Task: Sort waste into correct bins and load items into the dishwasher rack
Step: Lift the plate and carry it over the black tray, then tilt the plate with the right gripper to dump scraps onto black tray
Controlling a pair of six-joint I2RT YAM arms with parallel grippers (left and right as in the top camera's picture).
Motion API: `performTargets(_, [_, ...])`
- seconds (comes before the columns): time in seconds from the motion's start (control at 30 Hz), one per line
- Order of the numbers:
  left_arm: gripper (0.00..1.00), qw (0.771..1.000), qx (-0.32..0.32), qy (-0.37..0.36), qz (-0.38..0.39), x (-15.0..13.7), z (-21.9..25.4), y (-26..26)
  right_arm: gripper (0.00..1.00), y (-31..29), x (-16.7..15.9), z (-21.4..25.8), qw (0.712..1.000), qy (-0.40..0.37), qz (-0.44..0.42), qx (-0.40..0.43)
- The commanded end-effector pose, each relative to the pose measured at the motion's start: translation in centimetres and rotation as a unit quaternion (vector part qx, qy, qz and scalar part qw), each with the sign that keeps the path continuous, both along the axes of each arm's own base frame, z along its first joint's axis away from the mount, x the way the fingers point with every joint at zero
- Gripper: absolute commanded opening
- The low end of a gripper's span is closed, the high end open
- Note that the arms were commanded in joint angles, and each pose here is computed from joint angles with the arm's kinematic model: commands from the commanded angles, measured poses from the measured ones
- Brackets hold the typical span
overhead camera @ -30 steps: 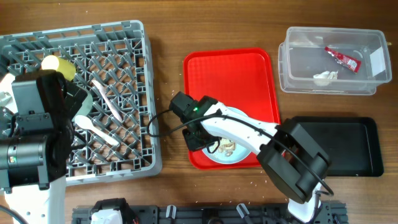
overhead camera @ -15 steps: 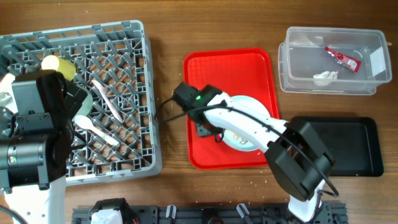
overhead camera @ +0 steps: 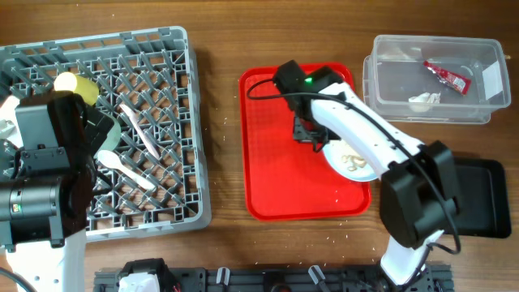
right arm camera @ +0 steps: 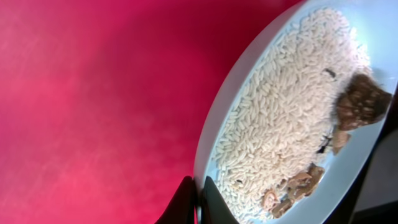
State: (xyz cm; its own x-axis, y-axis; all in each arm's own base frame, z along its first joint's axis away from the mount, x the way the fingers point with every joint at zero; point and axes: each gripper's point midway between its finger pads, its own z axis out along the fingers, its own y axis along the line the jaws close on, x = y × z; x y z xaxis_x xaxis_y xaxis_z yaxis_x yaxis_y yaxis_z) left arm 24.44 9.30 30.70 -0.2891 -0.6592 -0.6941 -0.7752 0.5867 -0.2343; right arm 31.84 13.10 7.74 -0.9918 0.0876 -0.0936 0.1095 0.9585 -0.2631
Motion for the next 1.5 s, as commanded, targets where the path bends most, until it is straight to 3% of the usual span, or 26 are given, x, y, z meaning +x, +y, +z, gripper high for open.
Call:
performTargets(0.0, [1.00,1.000,-0.002,-0.010,0.009,-0.1,0.4,0.2,0.04,-1.9,1.4,4.3,0.997,-0.070,-0.027,0.001])
performTargets(0.27, [1.00,1.000,-0.003,-0.010,0.009,-0.1,0.4,0.2,0.04,-5.2,1.1,8.3,0.994,-0.101,-0.046,0.018])
performTargets(0.7, [1.00,1.000,-0.002,-0.010,0.009,-0.1,0.4,0.2,0.04,-16.3,-0.2,8.2,0.975,-0.058,-0.211,0.024])
performTargets(1.07, [1.00,1.000,-0.003,-0.010,0.009,-0.1,0.4,0.2,0.04,-23.2,-1.1,7.7,0.899,-0.068,-0.391,0.186])
performTargets(1.23, [1.00,1.000,-0.002,-0.010,0.009,-0.1,0.4,0.2,0.04,-24.5,-0.9,8.6,0.859,-0.091,-0.406,0.298])
performTargets(1.47, [1.00,1.000,-0.003,-0.010,0.009,-0.1,0.4,0.2,0.04,-27.9,-2.1,10.0,0.824,-0.136,-0.403,0.373])
